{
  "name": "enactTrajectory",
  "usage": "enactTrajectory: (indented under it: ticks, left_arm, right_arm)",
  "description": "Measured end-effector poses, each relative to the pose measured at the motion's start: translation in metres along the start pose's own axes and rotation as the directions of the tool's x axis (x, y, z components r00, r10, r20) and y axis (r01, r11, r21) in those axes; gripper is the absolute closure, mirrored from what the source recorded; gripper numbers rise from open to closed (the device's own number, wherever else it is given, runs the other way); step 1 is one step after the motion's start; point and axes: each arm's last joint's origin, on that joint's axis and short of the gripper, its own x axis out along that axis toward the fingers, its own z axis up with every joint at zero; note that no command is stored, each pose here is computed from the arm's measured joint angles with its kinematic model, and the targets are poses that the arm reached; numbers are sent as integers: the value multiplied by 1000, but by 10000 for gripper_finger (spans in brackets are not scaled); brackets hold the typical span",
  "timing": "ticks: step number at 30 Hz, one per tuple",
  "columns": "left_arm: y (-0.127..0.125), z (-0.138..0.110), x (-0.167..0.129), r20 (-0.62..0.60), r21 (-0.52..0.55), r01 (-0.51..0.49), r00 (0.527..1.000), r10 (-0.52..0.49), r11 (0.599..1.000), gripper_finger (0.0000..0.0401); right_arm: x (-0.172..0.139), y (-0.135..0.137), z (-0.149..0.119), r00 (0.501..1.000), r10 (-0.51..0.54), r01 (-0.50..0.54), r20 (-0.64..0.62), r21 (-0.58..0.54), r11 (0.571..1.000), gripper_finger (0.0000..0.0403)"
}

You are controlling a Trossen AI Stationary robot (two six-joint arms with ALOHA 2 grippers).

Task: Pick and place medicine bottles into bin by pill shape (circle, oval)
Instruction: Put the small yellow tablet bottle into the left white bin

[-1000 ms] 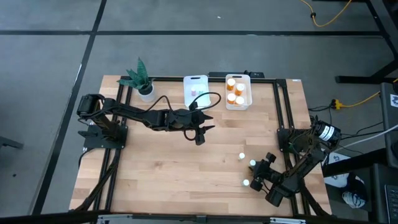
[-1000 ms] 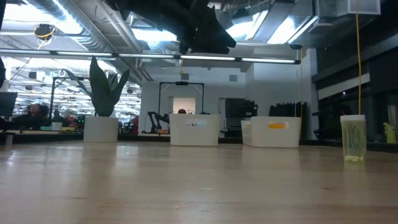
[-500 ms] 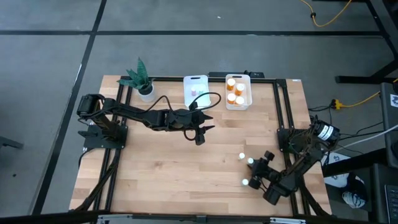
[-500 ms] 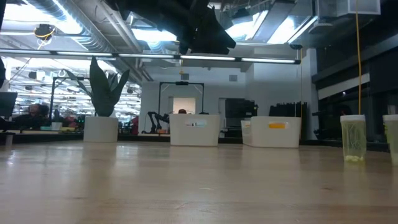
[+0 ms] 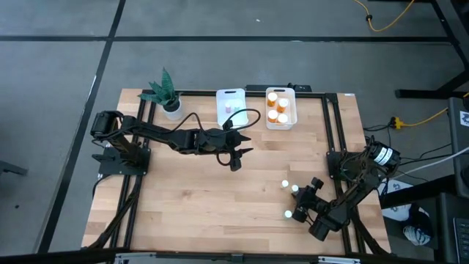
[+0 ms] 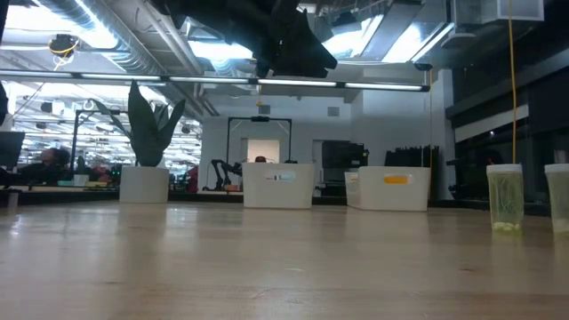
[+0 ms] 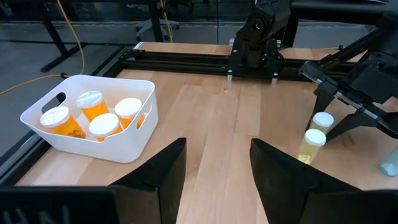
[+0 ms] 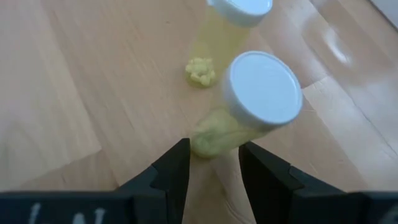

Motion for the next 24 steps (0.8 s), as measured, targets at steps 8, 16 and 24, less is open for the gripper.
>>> enactTrajectory:
  ticks: [8,16,24]
  left_arm:
    - [0,0,0,0,0,1,1000,-1,1000,232]
    - [0,0,0,0,0,1,1000,-1,1000,232]
    - [0,0,0,0,0,1,1000,-1,1000,232]
  right_arm:
    - [-8,-4,4,996,-40,37,-79,-32,999,261]
    - [-34,-10,12,996,0,-3,-85,-33,999,261]
    - [-33,-13,10,997,1,-3,-79,-34,999,262]
